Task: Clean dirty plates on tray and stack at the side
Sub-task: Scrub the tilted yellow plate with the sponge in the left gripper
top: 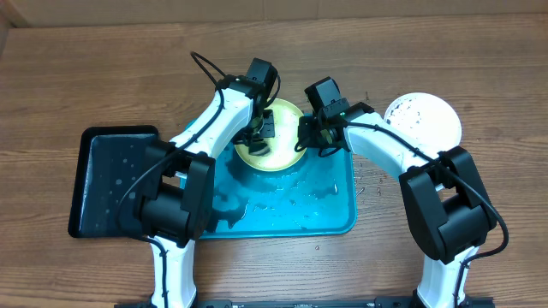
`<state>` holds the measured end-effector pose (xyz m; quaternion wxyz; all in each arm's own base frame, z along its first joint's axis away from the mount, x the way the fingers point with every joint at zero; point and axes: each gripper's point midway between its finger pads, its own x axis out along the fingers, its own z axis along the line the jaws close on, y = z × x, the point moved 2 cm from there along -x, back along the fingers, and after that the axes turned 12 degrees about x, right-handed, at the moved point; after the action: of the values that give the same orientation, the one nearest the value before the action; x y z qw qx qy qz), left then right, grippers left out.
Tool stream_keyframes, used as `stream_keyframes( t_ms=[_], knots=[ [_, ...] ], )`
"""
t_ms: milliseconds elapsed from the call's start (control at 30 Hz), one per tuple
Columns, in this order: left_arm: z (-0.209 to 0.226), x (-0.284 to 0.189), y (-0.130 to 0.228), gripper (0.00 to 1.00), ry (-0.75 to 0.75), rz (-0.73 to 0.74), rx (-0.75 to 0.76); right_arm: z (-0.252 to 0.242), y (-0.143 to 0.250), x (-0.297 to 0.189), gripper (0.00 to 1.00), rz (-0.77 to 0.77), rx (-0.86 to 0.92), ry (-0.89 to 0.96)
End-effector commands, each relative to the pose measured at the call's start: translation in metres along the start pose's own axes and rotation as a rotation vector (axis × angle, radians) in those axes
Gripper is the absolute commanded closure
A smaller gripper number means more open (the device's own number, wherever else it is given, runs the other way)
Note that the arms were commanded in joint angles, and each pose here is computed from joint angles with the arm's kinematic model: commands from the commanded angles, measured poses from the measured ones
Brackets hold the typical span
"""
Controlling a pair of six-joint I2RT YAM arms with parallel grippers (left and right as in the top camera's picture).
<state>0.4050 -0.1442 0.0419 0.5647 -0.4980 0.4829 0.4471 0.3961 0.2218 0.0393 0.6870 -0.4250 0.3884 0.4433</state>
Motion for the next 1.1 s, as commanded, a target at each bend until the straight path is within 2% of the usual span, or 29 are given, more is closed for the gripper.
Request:
stream_keyframes(
  t_ms=[0,167,267,333,500,600,767,900,1067],
  knots=[
    [0.039,-0.011,-0.013,0.96,-0.225,-0.063,-0.02,-0.008,0.0,0.001,0.96,-0.006,0.001,0.035],
    [0.04,-0.032,-0.03,0.96,-0.239,-0.112,-0.029,-0.008,0.0,0.001,0.96,-0.004,0.001,0.036],
    [0.032,-0.045,-0.041,0.96,-0.188,-0.139,-0.033,-0.008,0.0,0.001,0.96,-0.003,0.001,0.036],
    [0.017,-0.051,-0.045,0.96,-0.092,-0.138,-0.013,-0.008,0.0,0.001,0.96,-0.004,0.001,0.036],
    [-0.043,-0.059,-0.034,0.96,0.301,-0.07,0.097,-0.008,0.0,0.001,0.96,-0.004,0.002,0.036],
    [-0.058,-0.061,-0.023,0.96,0.405,-0.021,0.102,-0.007,0.0,0.001,0.96,-0.006,0.02,0.033],
    [-0.064,-0.05,-0.008,0.96,0.383,0.025,0.119,-0.006,-0.002,0.001,0.96,-0.013,0.05,0.028],
    [-0.055,-0.033,-0.002,0.96,0.31,0.03,0.118,-0.006,-0.002,0.001,0.96,-0.013,0.049,0.028],
    [-0.05,-0.009,0.006,0.96,0.3,0.031,0.102,-0.006,-0.002,0.001,0.96,-0.012,0.049,0.029]
  ],
)
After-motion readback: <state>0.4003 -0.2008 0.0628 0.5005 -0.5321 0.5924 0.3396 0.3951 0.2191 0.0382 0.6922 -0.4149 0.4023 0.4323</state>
